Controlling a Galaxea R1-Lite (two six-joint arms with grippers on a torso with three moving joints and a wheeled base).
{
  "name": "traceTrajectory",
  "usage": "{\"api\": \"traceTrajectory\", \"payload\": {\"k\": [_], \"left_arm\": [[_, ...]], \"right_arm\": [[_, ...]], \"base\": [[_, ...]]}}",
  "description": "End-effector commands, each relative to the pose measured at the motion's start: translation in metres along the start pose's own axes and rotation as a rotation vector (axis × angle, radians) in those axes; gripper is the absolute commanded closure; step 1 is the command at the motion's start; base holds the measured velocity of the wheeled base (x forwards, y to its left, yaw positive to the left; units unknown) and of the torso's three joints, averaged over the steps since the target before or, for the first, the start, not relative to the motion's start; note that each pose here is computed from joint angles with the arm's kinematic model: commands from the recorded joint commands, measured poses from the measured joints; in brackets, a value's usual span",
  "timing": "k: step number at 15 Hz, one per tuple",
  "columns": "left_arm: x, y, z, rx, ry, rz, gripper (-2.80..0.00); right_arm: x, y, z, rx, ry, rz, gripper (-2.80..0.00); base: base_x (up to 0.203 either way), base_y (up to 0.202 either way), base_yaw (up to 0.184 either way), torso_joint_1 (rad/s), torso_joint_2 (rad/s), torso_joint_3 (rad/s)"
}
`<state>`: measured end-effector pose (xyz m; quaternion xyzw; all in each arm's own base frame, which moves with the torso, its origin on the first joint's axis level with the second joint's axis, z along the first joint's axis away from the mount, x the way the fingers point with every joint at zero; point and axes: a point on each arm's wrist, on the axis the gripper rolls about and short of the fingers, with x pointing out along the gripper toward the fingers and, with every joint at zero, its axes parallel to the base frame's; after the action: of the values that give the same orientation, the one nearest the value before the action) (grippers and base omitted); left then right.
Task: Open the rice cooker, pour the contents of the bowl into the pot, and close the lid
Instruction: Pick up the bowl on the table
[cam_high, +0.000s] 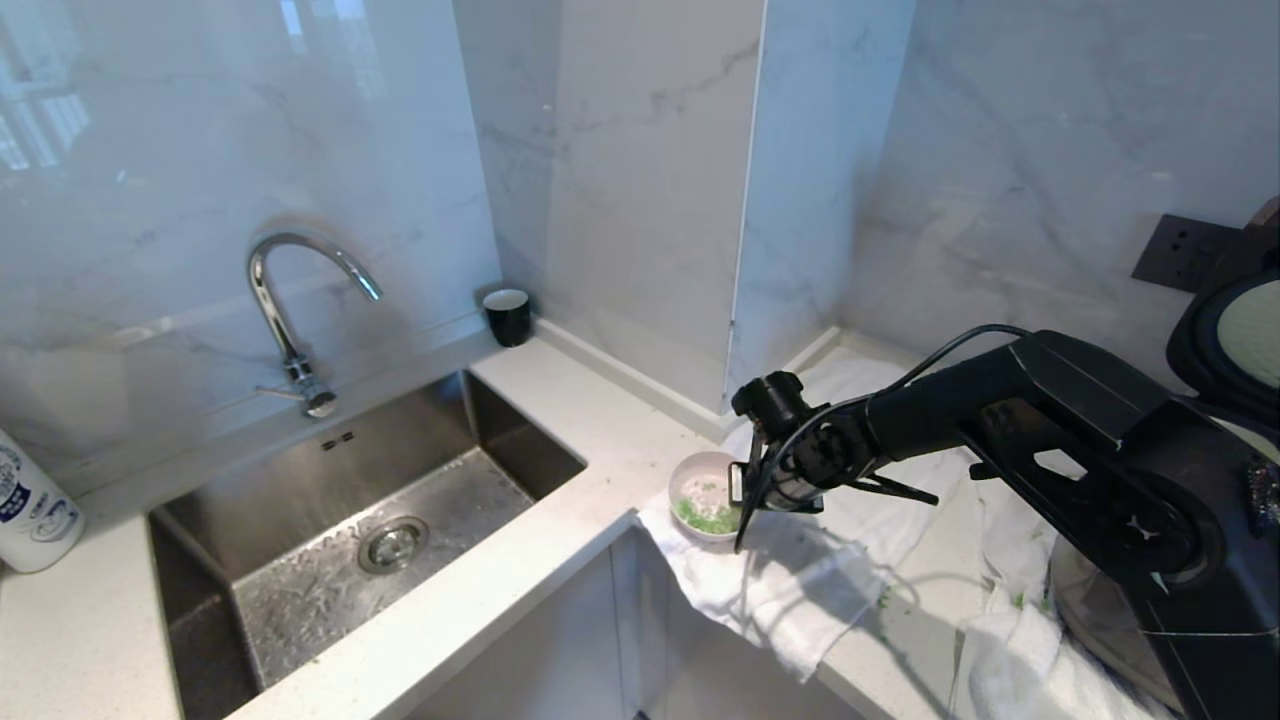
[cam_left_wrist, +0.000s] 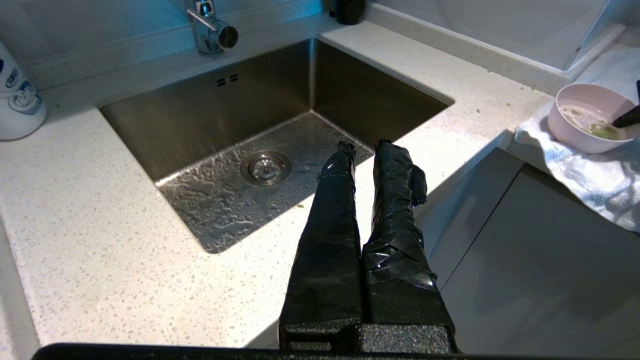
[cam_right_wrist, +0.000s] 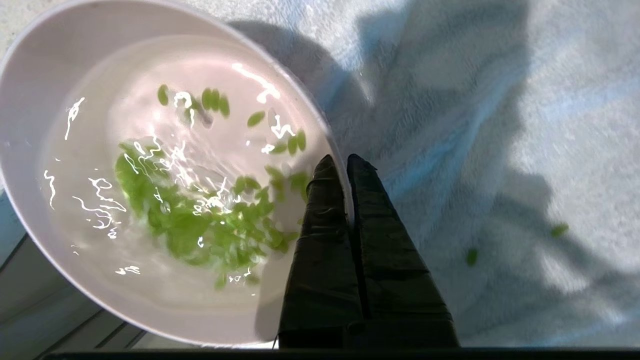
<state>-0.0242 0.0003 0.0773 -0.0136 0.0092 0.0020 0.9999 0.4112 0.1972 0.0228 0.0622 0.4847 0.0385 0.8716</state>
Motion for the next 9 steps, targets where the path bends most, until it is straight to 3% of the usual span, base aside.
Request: {"api": "traceTrajectory", "payload": {"k": [1,4,9], "left_arm": [[0.000,0.000,0.000,0.000,0.000,0.000,0.00],[0.000,0.000,0.000,0.000,0.000,-0.001,0.00],[0.000,0.000,0.000,0.000,0.000,0.001,0.00]], "right_arm": [[-0.014,-0.002,0.005,0.037,0.004,0.012,0.00],[-0.028,-0.013,0.013,0.102,0.034,0.054,0.00],[-0.026,-0.022,0.008,0.119,0.061,0.034,0.00]], "base": [[0.000,0.000,0.000,0.000,0.00,0.000],[0.000,0.000,0.000,0.000,0.00,0.000],[0.000,0.000,0.000,0.000,0.00,0.000]]}}
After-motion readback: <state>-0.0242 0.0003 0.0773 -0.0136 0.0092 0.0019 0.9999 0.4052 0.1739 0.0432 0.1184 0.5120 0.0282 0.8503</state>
